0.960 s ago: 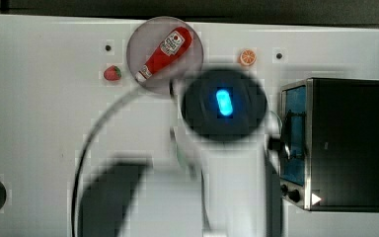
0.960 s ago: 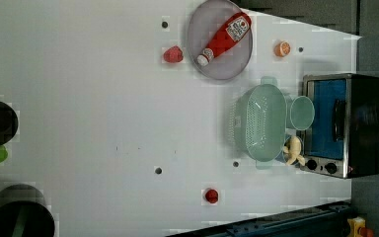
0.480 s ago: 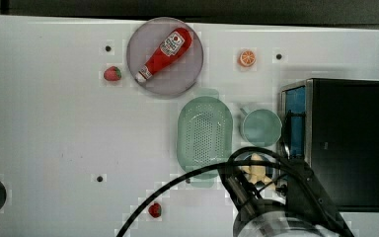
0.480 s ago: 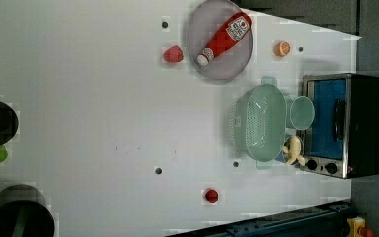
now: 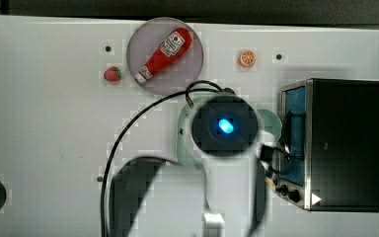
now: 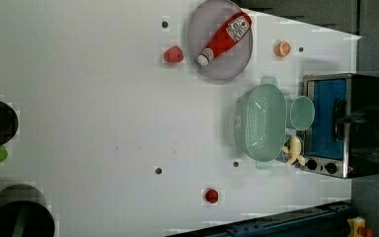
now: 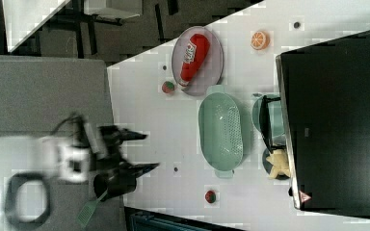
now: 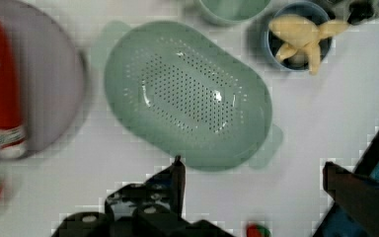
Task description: Drag strainer right to left.
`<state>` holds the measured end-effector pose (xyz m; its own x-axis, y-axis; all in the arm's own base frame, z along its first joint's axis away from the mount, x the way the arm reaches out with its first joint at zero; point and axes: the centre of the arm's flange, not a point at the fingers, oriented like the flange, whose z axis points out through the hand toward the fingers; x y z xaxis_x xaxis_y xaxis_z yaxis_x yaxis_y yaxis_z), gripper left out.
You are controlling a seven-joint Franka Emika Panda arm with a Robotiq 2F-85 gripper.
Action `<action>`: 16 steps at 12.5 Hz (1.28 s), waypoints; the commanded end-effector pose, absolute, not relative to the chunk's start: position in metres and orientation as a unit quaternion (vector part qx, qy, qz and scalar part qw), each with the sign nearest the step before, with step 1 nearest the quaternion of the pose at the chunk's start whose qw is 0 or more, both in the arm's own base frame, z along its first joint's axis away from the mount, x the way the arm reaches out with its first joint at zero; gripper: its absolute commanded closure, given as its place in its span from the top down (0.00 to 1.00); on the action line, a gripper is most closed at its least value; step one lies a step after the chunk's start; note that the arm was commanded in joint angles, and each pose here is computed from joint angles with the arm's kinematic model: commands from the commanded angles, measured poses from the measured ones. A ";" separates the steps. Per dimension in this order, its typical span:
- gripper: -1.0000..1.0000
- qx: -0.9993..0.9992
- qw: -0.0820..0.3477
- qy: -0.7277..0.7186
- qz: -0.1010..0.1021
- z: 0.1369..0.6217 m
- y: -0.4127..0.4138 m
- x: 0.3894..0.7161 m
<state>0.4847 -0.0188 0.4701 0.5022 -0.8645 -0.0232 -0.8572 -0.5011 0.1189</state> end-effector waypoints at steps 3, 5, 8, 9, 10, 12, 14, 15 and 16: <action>1.00 0.773 0.055 -0.631 -0.038 0.355 -0.011 0.491; 1.00 0.747 0.052 -0.662 -0.032 0.314 -0.007 0.488; 1.00 0.741 0.040 -0.670 -0.023 0.255 0.000 0.475; 1.00 0.742 0.036 -0.669 -0.022 0.237 0.002 0.470; 1.00 0.744 0.033 -0.668 -0.021 0.219 0.004 0.467; 1.00 0.748 0.030 -0.663 -0.022 0.188 0.010 0.469; 1.00 0.749 0.024 -0.662 -0.023 0.165 0.022 0.471; 1.00 0.732 0.018 -0.681 -0.019 0.159 0.026 0.473; 1.00 0.714 0.017 -0.700 -0.020 0.155 0.029 0.472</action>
